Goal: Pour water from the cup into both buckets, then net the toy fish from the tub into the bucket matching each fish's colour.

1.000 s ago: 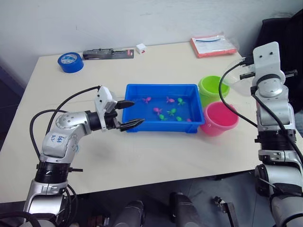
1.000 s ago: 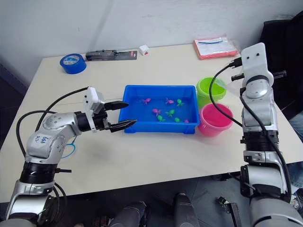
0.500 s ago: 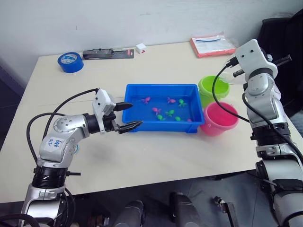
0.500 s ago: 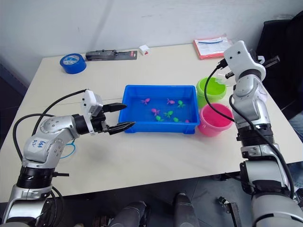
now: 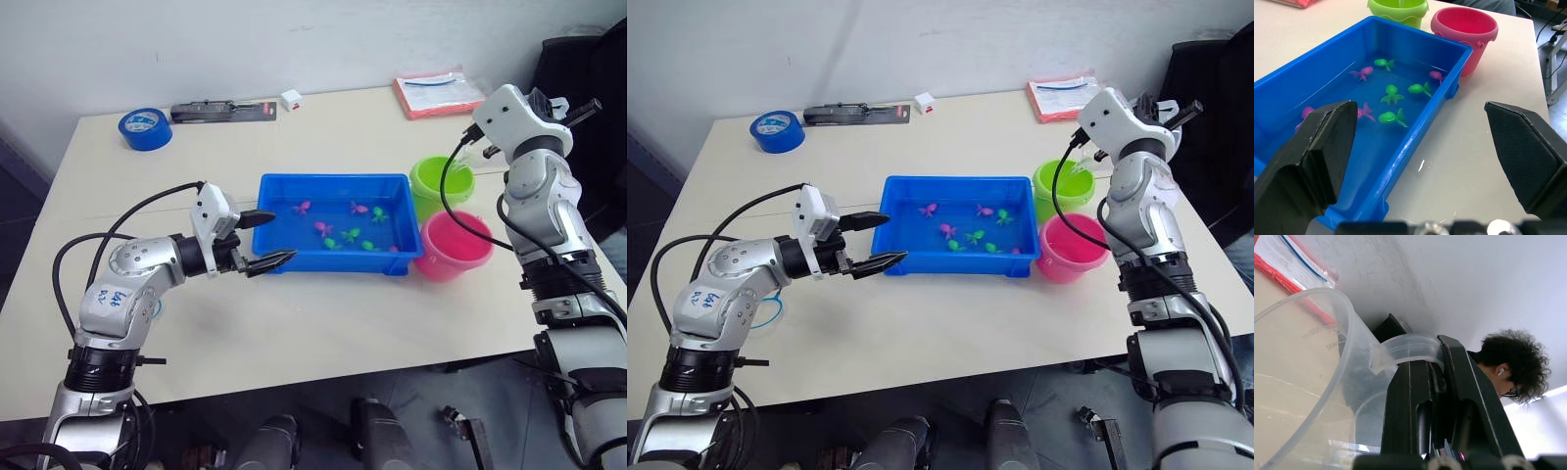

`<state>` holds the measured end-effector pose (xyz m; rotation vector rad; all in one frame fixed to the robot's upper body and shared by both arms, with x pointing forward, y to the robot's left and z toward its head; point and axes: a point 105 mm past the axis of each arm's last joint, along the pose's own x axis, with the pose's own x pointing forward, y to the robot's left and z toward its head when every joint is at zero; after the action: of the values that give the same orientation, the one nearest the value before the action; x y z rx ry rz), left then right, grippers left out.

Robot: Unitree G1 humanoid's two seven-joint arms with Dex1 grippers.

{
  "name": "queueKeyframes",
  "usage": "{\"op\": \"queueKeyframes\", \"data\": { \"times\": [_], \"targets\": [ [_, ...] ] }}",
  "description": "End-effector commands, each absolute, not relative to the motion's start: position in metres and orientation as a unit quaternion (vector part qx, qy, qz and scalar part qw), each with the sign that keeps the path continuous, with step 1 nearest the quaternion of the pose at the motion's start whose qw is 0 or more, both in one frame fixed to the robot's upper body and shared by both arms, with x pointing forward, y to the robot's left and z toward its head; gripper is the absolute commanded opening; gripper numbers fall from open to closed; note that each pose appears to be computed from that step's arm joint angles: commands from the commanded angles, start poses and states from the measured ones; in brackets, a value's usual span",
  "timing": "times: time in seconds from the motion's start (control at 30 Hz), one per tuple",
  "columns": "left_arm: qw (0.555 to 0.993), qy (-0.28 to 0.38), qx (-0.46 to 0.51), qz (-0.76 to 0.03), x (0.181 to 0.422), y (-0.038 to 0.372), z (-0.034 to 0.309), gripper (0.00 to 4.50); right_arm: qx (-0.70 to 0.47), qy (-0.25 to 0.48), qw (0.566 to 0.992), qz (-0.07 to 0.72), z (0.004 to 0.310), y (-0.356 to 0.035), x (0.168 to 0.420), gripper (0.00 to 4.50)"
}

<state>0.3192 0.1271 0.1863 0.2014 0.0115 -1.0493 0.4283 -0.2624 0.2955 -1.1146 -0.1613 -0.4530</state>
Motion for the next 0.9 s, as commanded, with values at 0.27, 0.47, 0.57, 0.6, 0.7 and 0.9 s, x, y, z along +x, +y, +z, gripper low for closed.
{"op": "queueKeyframes", "data": {
  "times": [0.27,0.47,0.57,0.6,0.7,0.9],
  "targets": [
    [0.860,-0.020,0.100,-0.500,0.3153,0.1292,0.1985,4.50,-0.543,-0.116,0.798,-0.234,0.3214,-0.2611,0.4211,0.68],
    [0.859,-0.020,0.100,-0.501,0.3149,0.1286,0.1977,4.50,-0.544,-0.118,0.798,-0.233,0.3221,-0.2607,0.4208,0.68],
    [0.859,-0.019,0.099,-0.502,0.3146,0.1285,0.1972,4.50,-0.545,-0.119,0.796,-0.233,0.3224,-0.2603,0.4209,0.68],
    [0.859,-0.019,0.099,-0.502,0.3146,0.1286,0.1971,4.50,-0.545,-0.119,0.797,-0.233,0.3226,-0.2603,0.4209,0.68],
    [0.859,-0.019,0.100,-0.502,0.3145,0.1284,0.1971,4.50,-0.545,-0.121,0.797,-0.233,0.3235,-0.2604,0.4209,0.68],
    [0.858,-0.019,0.100,-0.504,0.3140,0.1280,0.1974,4.50,-0.535,-0.118,0.802,-0.236,0.3228,-0.2622,0.4209,0.68]
  ]
}}
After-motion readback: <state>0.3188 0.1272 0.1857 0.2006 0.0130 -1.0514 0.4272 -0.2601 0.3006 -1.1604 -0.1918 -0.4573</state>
